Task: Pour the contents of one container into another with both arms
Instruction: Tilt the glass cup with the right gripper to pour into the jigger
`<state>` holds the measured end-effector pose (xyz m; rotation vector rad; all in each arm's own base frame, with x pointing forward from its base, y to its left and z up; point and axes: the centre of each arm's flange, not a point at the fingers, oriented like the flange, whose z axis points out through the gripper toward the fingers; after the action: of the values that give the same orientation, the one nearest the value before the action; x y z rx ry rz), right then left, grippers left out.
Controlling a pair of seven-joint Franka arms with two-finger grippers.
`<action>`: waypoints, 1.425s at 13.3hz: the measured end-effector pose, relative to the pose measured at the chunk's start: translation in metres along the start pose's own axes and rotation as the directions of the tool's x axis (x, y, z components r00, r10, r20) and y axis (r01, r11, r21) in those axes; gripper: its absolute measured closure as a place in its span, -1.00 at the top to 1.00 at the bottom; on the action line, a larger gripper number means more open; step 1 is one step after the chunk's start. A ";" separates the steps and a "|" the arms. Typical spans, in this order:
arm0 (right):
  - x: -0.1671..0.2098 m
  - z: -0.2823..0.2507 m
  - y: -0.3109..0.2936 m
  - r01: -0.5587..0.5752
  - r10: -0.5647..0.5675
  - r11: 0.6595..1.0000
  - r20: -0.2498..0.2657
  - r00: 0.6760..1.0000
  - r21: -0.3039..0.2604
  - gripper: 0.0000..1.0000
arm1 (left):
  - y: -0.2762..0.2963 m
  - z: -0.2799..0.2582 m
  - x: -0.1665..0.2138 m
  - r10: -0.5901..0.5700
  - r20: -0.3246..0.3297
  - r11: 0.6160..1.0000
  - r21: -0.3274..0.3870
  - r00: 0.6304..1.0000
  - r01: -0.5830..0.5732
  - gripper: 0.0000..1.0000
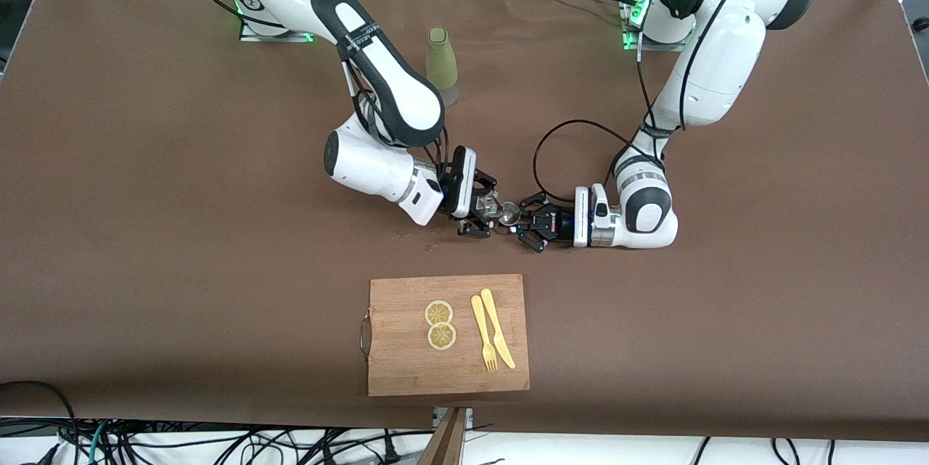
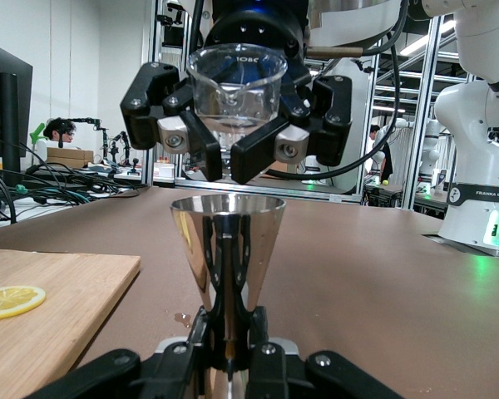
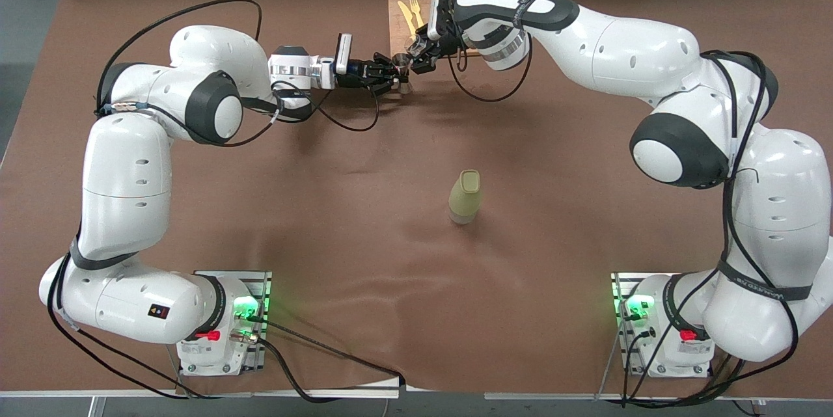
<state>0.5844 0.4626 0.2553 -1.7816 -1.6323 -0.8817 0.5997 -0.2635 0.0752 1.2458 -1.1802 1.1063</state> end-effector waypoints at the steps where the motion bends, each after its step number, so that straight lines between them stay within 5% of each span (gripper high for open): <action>1: 0.000 -0.001 0.001 0.016 -0.016 1.000 0.012 1.000 0.000 -0.73 | 0.000 0.000 0.000 0.000 0.001 1.000 0.000 1.000 0.000 -0.59; 13: 0.009 0.003 -0.003 0.234 -0.235 0.972 0.144 0.961 0.022 -0.73 | 0.000 0.001 0.000 0.001 0.005 1.000 0.001 1.000 -0.001 -0.59; 19: 0.010 0.003 -0.003 0.261 -0.261 0.965 0.161 0.952 0.021 -0.73 | 0.000 0.002 0.000 0.002 0.006 1.000 0.000 1.000 -0.002 -0.59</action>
<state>0.5825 0.4714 0.2616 -1.7003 -2.0088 -0.8684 0.5997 -0.2655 0.0751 1.2494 -1.1866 1.1053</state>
